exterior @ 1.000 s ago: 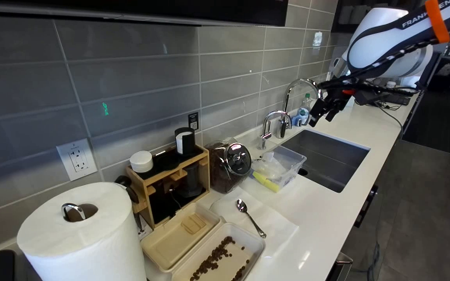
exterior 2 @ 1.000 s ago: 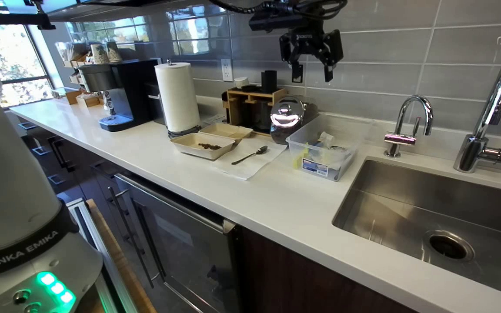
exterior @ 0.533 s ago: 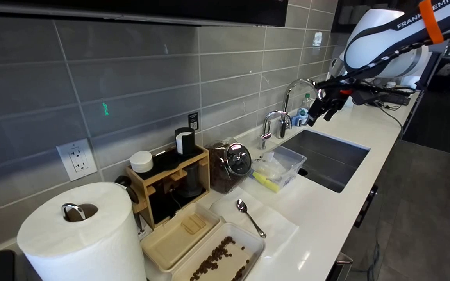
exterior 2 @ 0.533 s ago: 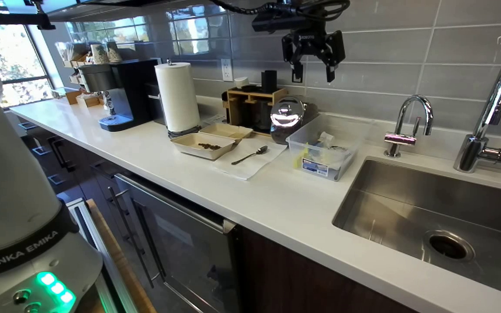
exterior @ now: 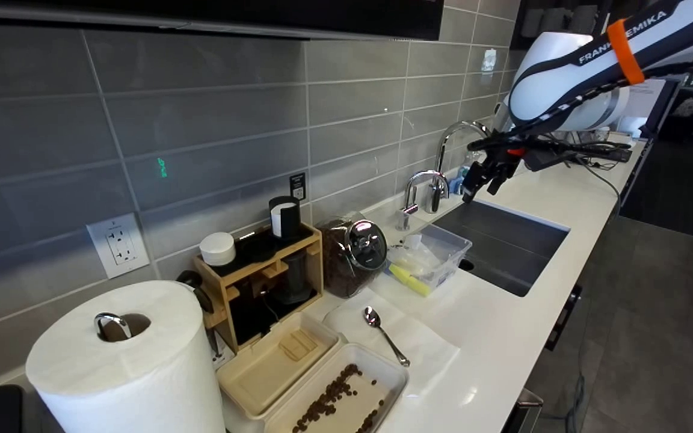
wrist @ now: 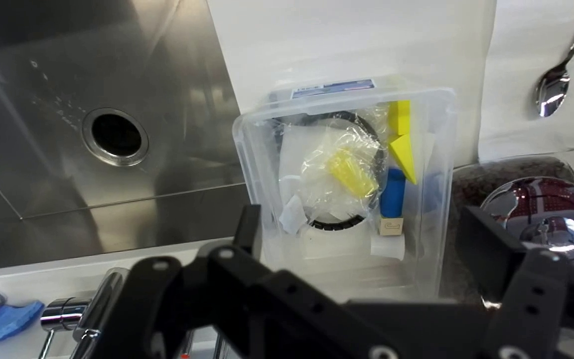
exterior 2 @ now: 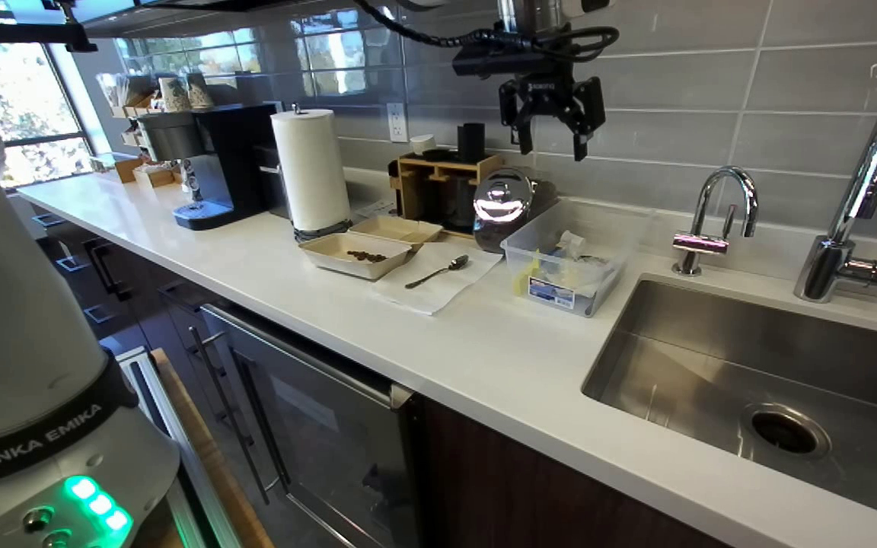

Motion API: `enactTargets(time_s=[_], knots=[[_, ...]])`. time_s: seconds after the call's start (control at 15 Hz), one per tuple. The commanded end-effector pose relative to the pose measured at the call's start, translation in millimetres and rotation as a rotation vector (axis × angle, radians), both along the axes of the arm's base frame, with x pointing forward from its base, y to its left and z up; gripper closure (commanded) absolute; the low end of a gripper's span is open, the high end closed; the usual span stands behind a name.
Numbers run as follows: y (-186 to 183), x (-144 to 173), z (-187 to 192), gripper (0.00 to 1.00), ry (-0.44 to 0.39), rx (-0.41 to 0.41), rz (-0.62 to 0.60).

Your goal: Move the transparent bowl forward

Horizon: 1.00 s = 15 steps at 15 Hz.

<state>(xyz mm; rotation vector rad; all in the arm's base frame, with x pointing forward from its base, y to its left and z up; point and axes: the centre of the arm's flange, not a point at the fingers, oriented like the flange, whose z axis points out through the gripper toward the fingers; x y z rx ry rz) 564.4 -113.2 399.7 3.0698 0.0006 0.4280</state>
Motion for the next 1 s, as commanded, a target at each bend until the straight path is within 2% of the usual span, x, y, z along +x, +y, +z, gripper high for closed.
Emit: enactTargets(time_s=[0.0, 0.47, 0.93], knots=[[-2, 48, -29, 0.0, 0.023, -0.033, 0.024], [-36, 109, -63, 0.0, 0.051, -0.046, 0.071], [-70, 139, -102, 0.0, 0.089, -0.015, 0.129]])
